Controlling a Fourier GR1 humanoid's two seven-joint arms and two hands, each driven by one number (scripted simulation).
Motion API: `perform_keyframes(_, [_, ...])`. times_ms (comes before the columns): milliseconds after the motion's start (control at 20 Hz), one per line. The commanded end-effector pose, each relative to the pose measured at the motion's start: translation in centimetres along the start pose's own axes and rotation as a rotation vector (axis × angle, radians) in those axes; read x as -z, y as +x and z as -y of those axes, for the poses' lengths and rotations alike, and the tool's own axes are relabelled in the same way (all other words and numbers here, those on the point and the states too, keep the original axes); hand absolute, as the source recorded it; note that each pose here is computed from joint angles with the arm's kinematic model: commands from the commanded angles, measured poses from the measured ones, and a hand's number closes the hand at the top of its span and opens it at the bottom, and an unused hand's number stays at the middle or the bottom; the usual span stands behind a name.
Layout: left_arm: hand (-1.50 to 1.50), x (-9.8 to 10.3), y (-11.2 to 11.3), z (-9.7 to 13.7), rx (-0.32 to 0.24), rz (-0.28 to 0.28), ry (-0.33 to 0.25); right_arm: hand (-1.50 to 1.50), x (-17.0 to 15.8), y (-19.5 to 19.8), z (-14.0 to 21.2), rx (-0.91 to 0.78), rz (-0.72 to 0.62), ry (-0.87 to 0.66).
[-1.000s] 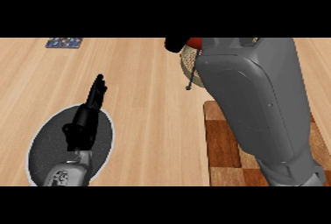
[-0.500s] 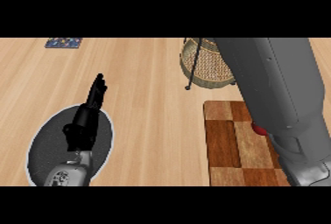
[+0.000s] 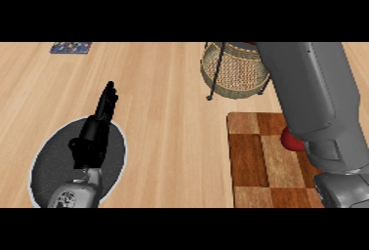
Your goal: Pick the bell pepper from the cutting board and place it in the tiered basket
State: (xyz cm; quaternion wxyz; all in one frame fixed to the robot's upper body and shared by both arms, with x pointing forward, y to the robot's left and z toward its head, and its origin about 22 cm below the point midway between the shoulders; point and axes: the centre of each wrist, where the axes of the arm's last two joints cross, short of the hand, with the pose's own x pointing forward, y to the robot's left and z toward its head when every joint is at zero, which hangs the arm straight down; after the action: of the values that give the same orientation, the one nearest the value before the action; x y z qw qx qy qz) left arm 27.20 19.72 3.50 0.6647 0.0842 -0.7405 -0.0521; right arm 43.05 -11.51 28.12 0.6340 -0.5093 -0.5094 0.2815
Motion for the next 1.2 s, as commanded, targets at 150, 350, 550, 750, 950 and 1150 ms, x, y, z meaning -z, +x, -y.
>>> perform_keyframes(150, [0.0,-0.5,-0.6,0.0,0.0,-0.012,-0.014,-1.5,1.4,-1.6,-0.9,0.236,-0.006,0.036])
perform_keyframes(350, [0.0,-0.3,-1.2,-0.7,-0.008,-0.015,0.016,-1.5,1.5,-2.4,2.0,0.465,-0.04,-0.103])
perform_keyframes(550, [0.0,-0.6,-2.0,-1.0,0.008,-0.012,0.015,-1.5,1.9,-4.7,6.1,0.511,-0.155,-0.187])
perform_keyframes(750, [0.0,-0.1,0.0,-1.0,0.004,0.0,0.015,-1.5,2.2,-10.0,6.3,0.612,-0.254,-0.201])
perform_keyframes(950, [0.0,-1.0,-1.0,-0.4,-0.01,-0.04,0.04,-1.5,0.1,-16.8,8.4,0.715,-0.256,-0.236])
perform_keyframes(1150, [0.0,-0.3,-0.6,-1.7,-0.009,-0.033,0.045,-1.5,-2.5,-24.6,8.4,0.711,-0.242,-0.248])
